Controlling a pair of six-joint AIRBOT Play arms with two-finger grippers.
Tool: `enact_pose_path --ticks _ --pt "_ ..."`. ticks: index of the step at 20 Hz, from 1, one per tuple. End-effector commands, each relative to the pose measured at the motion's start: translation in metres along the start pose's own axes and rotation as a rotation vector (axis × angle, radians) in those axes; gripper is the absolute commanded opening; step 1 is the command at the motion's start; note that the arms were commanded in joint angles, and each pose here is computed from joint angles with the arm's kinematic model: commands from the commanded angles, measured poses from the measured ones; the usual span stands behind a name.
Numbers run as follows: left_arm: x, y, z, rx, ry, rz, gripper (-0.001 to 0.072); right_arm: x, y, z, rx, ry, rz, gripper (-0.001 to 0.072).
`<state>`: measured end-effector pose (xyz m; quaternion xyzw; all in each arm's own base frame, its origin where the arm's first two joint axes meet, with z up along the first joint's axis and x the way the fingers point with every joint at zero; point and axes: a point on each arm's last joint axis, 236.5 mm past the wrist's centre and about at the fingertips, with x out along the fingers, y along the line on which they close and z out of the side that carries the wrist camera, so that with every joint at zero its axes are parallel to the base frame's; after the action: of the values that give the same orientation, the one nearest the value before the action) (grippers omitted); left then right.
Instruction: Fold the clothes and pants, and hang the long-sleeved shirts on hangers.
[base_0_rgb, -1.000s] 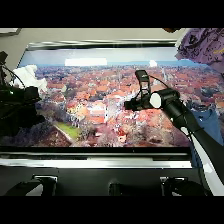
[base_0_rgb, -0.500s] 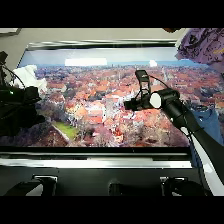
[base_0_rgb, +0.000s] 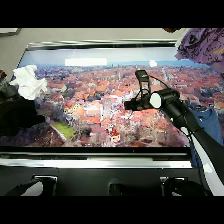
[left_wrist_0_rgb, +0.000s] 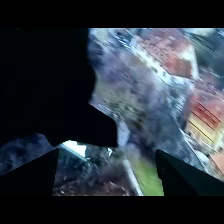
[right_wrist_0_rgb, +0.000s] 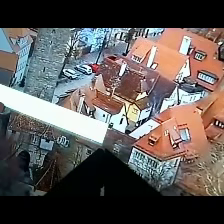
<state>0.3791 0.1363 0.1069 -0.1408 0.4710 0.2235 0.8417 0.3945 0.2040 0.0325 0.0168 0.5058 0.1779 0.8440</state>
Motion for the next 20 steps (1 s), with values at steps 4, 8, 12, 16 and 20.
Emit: enact_pose_path --ticks 4,8,12,16,20 --pt "0.118 0.116 0.001 -0.274 0.026 0.144 0.0720 0.000 0.000 -0.003 -0.001 0.015 -0.001 0.0088" --pt "0.179 0.123 -0.015 -0.333 0.072 0.118 0.0720 0.000 -0.001 -0.008 0.000 0.034 -0.003 0.0151" --pt "0.214 0.121 -0.024 -0.338 0.085 0.108 0.0720 0.000 -0.001 -0.011 0.000 0.049 -0.005 0.0151" --pt "0.206 0.107 -0.035 -0.369 0.146 0.061 0.0024 0.000 -0.001 -0.015 0.000 0.063 -0.007 0.0150" --pt "0.155 0.037 -0.044 -0.344 0.252 -0.117 0.0021 -0.001 -0.002 -0.022 0.001 0.092 -0.009 0.0150"
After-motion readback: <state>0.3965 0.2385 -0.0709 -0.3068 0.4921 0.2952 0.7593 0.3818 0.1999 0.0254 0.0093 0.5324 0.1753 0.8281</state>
